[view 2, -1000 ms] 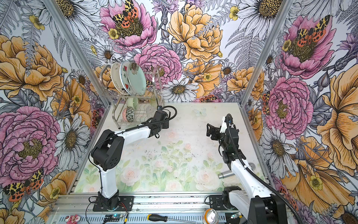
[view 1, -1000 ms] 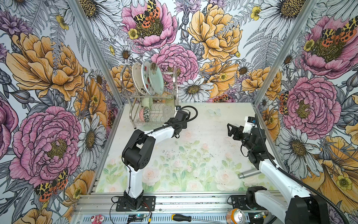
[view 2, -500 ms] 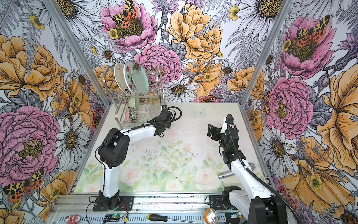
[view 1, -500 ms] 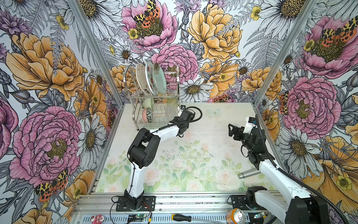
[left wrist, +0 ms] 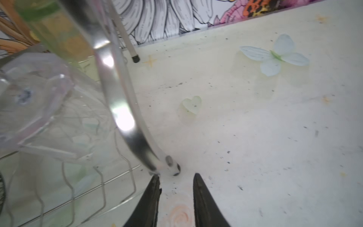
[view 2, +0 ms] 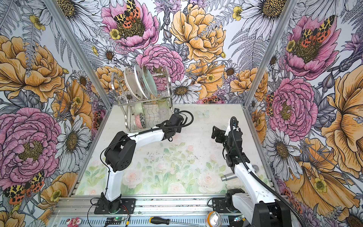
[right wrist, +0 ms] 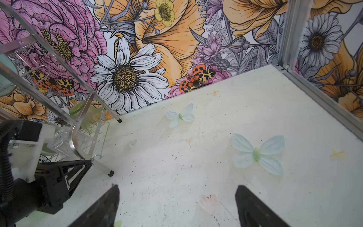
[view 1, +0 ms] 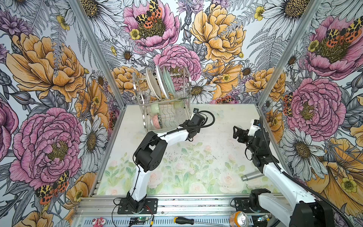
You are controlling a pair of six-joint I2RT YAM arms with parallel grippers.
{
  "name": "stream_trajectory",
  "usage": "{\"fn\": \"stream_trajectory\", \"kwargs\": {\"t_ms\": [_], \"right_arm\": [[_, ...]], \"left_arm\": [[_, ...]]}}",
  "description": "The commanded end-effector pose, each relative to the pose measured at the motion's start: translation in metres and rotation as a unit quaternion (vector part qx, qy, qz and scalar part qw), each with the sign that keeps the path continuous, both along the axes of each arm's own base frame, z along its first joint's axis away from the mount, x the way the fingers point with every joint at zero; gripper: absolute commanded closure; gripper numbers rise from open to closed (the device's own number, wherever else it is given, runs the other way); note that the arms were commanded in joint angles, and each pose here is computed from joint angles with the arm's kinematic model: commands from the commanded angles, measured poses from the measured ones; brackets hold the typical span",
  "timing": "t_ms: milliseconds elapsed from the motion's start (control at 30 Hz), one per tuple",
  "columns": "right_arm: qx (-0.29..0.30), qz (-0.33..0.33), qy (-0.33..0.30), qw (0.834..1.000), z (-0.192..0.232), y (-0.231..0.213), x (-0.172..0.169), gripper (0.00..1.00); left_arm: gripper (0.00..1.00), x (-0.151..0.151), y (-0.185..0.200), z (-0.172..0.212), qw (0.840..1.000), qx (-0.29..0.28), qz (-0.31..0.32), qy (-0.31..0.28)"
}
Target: Unload the mixed dishes from the dish rack
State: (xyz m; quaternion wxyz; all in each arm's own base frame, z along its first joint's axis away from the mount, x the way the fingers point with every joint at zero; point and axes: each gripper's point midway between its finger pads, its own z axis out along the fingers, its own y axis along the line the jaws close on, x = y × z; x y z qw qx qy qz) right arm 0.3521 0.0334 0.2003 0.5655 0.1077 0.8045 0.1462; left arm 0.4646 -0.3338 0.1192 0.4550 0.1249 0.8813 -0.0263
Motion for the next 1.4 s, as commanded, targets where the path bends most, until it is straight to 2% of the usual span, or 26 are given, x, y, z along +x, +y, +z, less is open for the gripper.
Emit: {"fn": "stream_trajectory", "kwargs": {"t_ms": [0, 133, 200, 300, 367, 400, 500, 667, 733, 900, 1167, 1367], "right_arm": [[0.002, -0.014, -0.003, 1.0, 0.0, -0.005, -0.003, 0.06], [0.001, -0.015, -0.001, 1.0, -0.001, -0.007, -0.003, 0.06], [0.001, -0.014, -0.001, 1.0, -0.001, -0.007, -0.004, 0.06], [0.005, 0.007, -0.002, 1.0, 0.002, 0.0, -0.003, 0.06], [0.009, 0.026, 0.0, 1.0, 0.002, 0.007, -0.002, 0.06], [0.012, 0.035, 0.002, 0.999, 0.001, 0.01, -0.001, 0.06], [0.018, 0.066, 0.007, 0.998, 0.003, 0.022, 0.004, 0.07], [0.026, 0.156, 0.016, 0.987, 0.008, 0.064, 0.012, 0.1], [0.018, 0.171, 0.022, 0.985, 0.006, 0.077, 0.016, 0.1], [0.004, 0.198, 0.026, 0.98, 0.003, 0.104, 0.028, 0.1], [-0.011, 0.242, 0.017, 0.97, 0.004, 0.153, 0.053, 0.11], [-0.007, 0.281, 0.01, 0.96, 0.005, 0.197, 0.071, 0.15]], "left_arm": [[0.71, -0.018, -0.055, 0.005, 0.996, -0.049, -0.071, 0.005], [0.73, -0.025, -0.07, 0.004, 0.995, -0.055, -0.088, 0.009], [0.67, -0.026, -0.072, 0.008, 0.994, -0.062, -0.084, 0.009], [0.66, -0.028, -0.068, 0.024, 0.994, -0.08, -0.075, 0.003], [0.61, -0.031, -0.061, 0.035, 0.994, -0.088, -0.064, -0.003], [0.57, -0.033, -0.056, 0.043, 0.994, -0.092, -0.058, -0.007], [0.33, -0.04, -0.041, 0.053, 0.995, -0.095, -0.042, -0.007], [0.12, -0.067, -0.01, 0.078, 0.993, -0.109, -0.036, -0.017], [0.01, -0.078, 0.006, 0.087, 0.993, -0.116, -0.027, -0.027], [0.01, -0.098, 0.054, 0.092, 0.991, -0.127, 0.023, -0.035], [0.01, -0.115, 0.128, 0.084, 0.979, -0.172, 0.106, -0.03], [0.01, -0.133, 0.159, 0.094, 0.972, -0.191, 0.128, -0.047]]}}
